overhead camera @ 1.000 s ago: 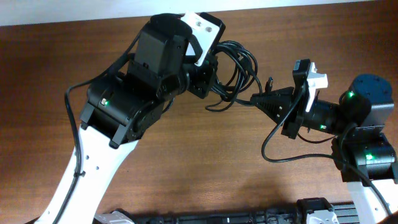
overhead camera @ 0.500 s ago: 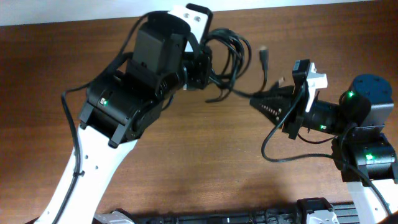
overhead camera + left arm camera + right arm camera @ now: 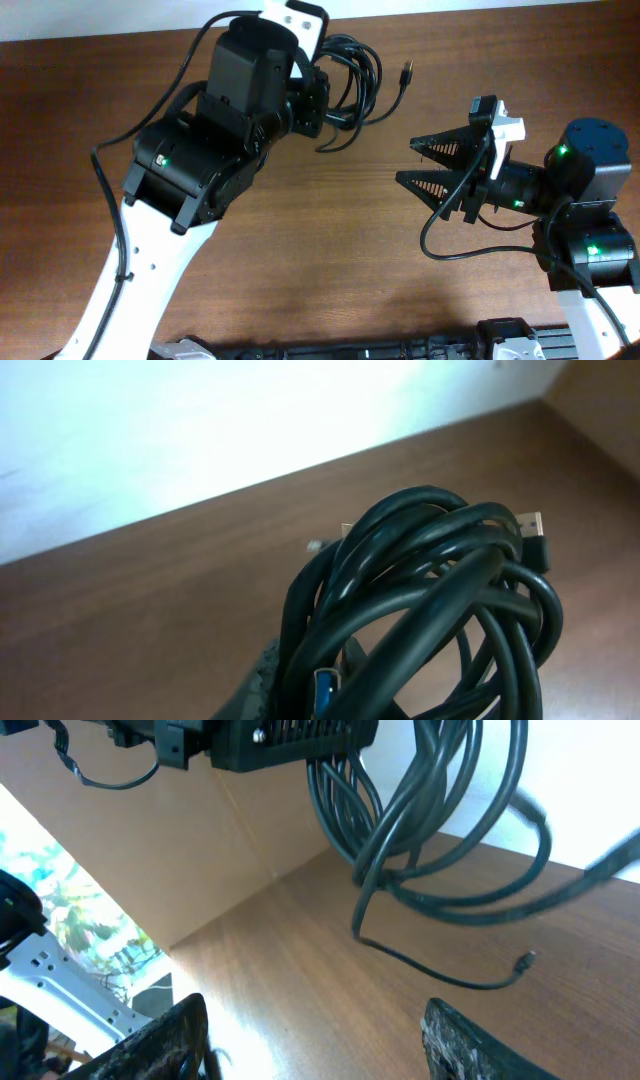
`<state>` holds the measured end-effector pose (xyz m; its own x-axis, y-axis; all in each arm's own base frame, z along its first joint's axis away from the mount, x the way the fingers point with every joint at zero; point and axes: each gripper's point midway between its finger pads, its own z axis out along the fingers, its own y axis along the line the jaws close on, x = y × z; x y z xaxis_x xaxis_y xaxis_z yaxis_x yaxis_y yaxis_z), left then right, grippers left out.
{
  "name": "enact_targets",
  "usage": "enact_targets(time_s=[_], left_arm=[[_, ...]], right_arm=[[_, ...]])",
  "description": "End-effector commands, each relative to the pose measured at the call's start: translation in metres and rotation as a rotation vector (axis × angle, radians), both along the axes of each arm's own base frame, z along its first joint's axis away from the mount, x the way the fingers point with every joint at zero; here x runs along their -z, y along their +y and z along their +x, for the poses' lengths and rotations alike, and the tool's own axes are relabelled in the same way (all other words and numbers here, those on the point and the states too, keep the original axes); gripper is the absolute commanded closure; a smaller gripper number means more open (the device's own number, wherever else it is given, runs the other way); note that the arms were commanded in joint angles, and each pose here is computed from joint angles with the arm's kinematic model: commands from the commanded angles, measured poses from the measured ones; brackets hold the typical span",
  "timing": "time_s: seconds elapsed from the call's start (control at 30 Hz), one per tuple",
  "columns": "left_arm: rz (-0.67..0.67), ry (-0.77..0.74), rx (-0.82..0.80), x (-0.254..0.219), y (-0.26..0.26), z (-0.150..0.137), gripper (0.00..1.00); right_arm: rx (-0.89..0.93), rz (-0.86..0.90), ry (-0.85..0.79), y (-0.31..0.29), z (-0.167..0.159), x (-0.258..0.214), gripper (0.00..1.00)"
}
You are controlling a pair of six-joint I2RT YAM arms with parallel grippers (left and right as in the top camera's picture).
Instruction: Untangle cables
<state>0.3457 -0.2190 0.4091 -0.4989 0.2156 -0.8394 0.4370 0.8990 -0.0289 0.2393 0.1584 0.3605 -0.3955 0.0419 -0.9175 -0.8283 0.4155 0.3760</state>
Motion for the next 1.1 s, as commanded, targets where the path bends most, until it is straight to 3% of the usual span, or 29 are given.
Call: enact_targets(time_s=[0.0,0.07,0.17,0.53,0.73,0.97,1.07], left_arm=[[0.042,-0.063,0.276,-0.013,-0.022,-0.025,1.0],[0.078,-0.084,0.452,-0.01,-0.037,-0.042,1.0],[0.109,-0.086,0.559,-0.004,-0.043,-0.055,1.0],[0.079,-0.053,0.626,0.001,-0.05,-0.066,1.0],[0.105,-0.049,0.617,0.008,-0.051,-0.058,1.0],[0.181,-0.092,0.298,0.002,-0.018,-0.015,1.0],[0.168,-0.088,0.314,0.002,-0.022,-0.017,1.0]], right_arm=[[-0.016,0.006,-0.002,0.001,-0.002,-0.002,0.32],[-0.016,0.006,-0.005,0.001,-0.002,-0.002,0.32],[-0.016,0.006,-0.004,0.001,-0.002,-0.002,0.33],[-0.012,0.033,0.018,0.002,-0.001,-0.007,0.47],[-0.009,0.041,0.033,0.001,0.0,-0.008,0.51],[-0.01,0.042,0.034,0.002,-0.001,-0.008,0.52],[-0.01,0.042,0.032,0.002,-0.001,-0.008,0.52]])
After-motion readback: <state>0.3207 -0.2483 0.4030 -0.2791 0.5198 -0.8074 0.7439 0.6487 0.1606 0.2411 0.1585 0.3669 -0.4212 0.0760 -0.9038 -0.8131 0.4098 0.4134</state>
